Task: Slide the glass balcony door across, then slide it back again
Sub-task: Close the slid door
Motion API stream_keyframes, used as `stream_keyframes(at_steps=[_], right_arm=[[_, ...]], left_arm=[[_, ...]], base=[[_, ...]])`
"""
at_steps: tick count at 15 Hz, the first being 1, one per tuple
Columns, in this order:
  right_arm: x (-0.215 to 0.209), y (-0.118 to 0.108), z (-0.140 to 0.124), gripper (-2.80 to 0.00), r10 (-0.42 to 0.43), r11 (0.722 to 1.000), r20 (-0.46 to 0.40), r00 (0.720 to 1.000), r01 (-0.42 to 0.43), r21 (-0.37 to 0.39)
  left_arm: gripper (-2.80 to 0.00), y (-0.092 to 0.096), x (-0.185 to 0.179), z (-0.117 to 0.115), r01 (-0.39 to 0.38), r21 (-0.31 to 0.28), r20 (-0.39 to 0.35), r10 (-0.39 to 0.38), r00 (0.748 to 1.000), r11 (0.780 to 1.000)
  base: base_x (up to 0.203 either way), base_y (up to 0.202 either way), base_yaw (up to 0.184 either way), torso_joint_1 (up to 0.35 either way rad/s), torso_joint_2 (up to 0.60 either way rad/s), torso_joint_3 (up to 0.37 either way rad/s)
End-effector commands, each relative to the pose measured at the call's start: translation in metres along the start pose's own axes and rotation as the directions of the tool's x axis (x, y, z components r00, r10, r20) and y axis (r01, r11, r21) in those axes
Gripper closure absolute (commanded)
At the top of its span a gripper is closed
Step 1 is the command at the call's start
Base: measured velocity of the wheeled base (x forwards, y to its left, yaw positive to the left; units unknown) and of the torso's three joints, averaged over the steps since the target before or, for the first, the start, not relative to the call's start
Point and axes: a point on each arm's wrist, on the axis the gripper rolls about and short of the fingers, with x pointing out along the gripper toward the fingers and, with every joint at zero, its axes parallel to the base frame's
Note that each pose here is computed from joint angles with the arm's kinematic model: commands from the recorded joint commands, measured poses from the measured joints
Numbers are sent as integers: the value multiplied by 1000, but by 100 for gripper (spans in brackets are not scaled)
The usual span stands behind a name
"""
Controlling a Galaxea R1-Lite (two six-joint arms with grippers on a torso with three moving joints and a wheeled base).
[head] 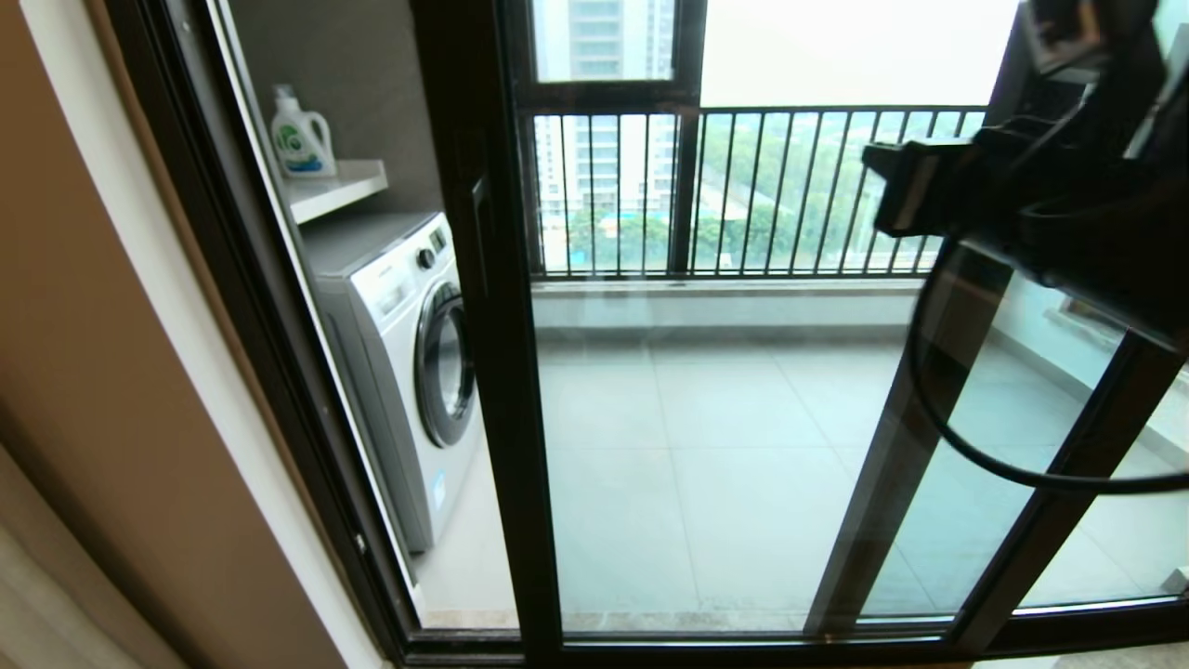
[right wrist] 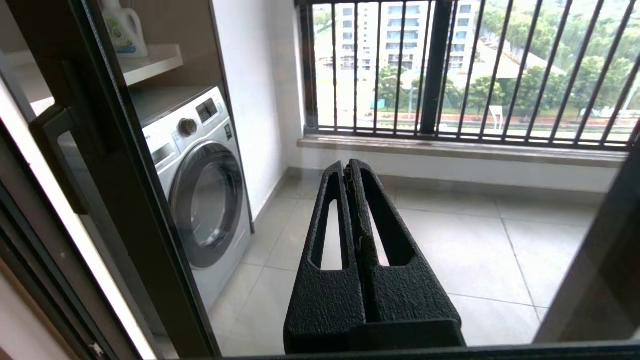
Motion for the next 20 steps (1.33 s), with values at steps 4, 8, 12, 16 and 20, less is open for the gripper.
stream_keyframes(at_steps=[4,8,12,16,20], right_arm=[[-173,-45,35,0,-142,989,129,981,145,-12],[-251,-57,22,0,-339,935,131,932,348,-61],[-311,-49,-20,0,-362,917,154,919,381,-119],[-308,-46,-47,0,-257,959,80,963,264,-100],[-305,-48,-57,0,-308,946,58,950,312,-91]], left_arm=[[0,0,0,0,0,0,-1,0,1000,1000],[0,0,0,0,0,0,-3,0,1000,1000],[0,0,0,0,0,0,-2,0,1000,1000],[0,0,0,0,0,0,-2,0,1000,1000],[0,0,0,0,0,0,-1,0,1000,1000]], base=[[0,0,0,0,0,0],[0,0,0,0,0,0],[0,0,0,0,0,0],[0,0,0,0,0,0],[0,0,0,0,0,0]])
